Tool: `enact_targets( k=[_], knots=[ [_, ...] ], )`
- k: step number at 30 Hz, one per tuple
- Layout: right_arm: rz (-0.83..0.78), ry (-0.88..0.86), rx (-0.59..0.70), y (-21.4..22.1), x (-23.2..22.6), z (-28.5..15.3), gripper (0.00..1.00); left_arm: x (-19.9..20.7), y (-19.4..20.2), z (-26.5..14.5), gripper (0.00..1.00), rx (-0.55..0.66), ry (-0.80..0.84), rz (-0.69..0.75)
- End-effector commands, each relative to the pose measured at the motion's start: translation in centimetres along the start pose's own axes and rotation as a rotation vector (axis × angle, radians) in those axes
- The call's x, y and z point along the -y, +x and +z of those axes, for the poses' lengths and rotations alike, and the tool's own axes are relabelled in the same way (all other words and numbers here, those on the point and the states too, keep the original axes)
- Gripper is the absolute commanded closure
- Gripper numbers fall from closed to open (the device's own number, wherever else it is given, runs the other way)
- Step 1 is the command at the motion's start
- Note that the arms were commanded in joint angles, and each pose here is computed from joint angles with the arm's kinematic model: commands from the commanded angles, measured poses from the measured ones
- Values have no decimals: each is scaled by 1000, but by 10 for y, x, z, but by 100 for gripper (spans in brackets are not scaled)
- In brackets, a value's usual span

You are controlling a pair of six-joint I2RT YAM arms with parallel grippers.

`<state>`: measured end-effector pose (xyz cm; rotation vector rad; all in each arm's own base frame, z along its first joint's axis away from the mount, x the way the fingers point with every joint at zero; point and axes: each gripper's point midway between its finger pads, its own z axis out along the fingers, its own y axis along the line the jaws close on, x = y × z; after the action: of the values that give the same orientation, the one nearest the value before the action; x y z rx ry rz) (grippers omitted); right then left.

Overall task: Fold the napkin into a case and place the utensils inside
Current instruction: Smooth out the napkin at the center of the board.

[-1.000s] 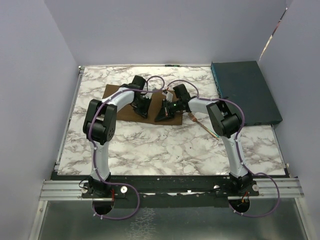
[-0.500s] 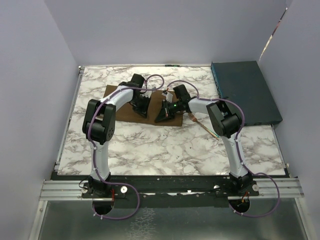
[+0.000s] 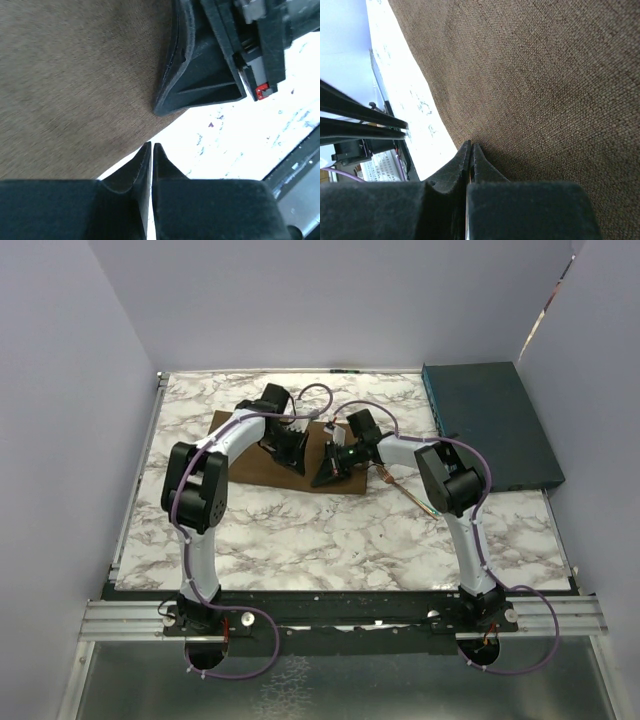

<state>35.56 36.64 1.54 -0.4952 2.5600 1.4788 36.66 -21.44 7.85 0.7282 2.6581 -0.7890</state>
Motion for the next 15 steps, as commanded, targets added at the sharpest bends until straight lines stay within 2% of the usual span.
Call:
enact_targets(
  k=[1, 10, 15],
  knots=[
    [83, 166, -78, 42, 46, -1, 99, 12, 26, 28, 96, -96, 148, -60],
    [80, 174, -95, 56, 47, -7, 99, -2, 45, 46, 100, -174, 204, -120],
    [77, 191, -94, 56, 50, -10, 99, -12, 57, 38, 100, -217, 237, -138]
  ],
)
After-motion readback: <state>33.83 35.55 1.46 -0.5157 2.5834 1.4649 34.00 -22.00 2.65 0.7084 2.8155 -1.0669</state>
